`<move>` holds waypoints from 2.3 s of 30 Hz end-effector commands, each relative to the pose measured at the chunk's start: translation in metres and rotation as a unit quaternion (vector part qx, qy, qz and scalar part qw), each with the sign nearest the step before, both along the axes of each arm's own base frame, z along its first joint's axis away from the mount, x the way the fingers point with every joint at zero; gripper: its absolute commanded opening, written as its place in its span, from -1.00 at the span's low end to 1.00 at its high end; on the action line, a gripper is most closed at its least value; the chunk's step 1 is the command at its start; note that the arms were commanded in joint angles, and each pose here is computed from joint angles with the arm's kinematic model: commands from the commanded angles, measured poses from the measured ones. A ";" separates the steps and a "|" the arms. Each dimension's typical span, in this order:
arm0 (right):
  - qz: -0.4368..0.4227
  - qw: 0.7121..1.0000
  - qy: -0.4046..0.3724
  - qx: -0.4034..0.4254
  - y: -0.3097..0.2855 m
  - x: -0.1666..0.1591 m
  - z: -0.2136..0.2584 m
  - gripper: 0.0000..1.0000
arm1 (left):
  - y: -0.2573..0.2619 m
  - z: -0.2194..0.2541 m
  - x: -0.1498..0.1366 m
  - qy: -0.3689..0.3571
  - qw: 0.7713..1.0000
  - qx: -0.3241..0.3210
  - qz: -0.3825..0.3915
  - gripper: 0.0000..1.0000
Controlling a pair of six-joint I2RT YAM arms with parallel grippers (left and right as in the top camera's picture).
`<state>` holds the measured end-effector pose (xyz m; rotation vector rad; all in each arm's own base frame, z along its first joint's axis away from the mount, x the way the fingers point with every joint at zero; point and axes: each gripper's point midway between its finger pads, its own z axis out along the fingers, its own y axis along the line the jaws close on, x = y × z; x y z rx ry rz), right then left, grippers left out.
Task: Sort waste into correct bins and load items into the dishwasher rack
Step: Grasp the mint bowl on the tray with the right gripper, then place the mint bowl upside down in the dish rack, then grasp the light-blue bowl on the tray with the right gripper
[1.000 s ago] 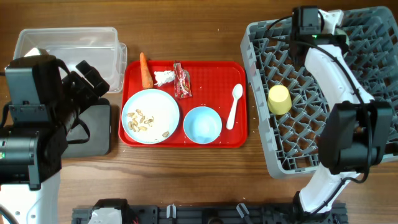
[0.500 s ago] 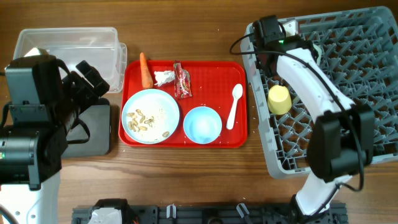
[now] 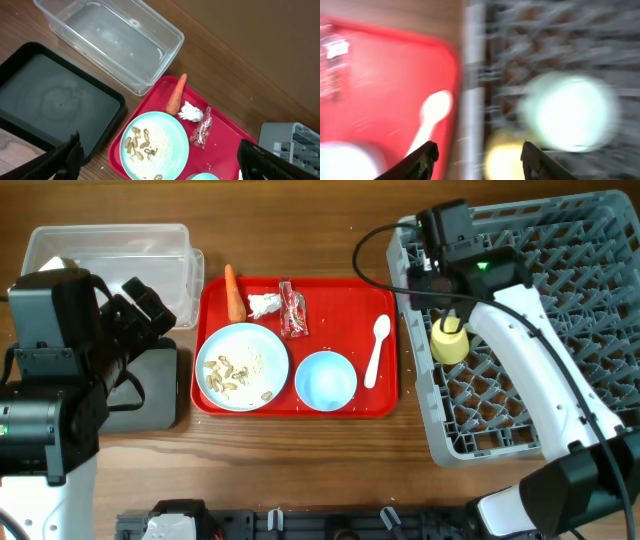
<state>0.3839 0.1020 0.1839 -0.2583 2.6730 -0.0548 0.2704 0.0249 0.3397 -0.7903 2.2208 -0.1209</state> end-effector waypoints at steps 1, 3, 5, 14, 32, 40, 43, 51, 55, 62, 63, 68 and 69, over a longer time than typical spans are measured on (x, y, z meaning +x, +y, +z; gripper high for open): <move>0.093 0.979 0.079 0.164 0.075 -0.032 -0.009 0.10 | 0.005 0.001 0.001 -0.003 1.000 0.004 0.013 1.00; 0.107 0.975 0.112 0.161 0.088 -0.048 -0.028 0.10 | 0.005 0.001 0.001 -0.003 1.000 0.004 0.013 1.00; 0.118 0.970 0.157 0.146 0.098 -0.070 -0.057 0.10 | 0.005 0.001 0.001 -0.003 1.000 0.004 0.013 1.00; 0.100 0.958 0.253 0.087 0.110 -0.118 -0.148 0.22 | 0.005 0.001 0.001 -0.003 1.000 0.004 0.013 1.00; -0.098 0.994 -0.049 -0.008 0.000 -0.001 -0.019 -0.91 | 0.005 0.001 0.001 -0.003 1.000 0.004 0.013 1.00; -0.365 0.854 -0.251 -0.272 -0.181 -0.017 0.106 -0.91 | 0.005 0.002 0.001 -0.003 1.000 0.004 0.013 1.00; -0.434 0.784 -0.249 -0.367 -0.236 -0.034 0.125 -0.91 | 0.005 0.001 0.001 -0.003 1.000 0.004 0.013 1.00; -0.479 0.744 -0.170 -0.434 -0.306 -0.032 0.085 -0.91 | 0.005 0.002 0.001 -0.003 1.000 0.004 0.013 1.00; -0.437 0.765 -0.149 -0.448 -0.308 0.002 0.059 -0.92 | 0.005 0.001 0.001 -0.003 1.000 0.004 0.013 1.00; -0.384 0.778 -0.121 -0.482 -0.305 0.031 0.035 -0.91 | 0.005 0.001 0.001 -0.003 1.000 0.004 0.013 1.00; -0.382 0.779 -0.121 -0.482 -0.304 0.032 0.034 -0.92 | 0.005 0.001 0.001 -0.003 1.000 0.004 0.013 1.00; -0.359 0.798 -0.117 -0.471 -0.295 0.042 0.019 -0.91 | 0.005 0.001 0.001 -0.003 1.000 0.004 0.013 1.00; -0.355 0.799 -0.114 -0.472 -0.294 0.044 0.015 -0.91 | 0.005 0.001 0.001 -0.003 1.000 0.004 0.013 1.00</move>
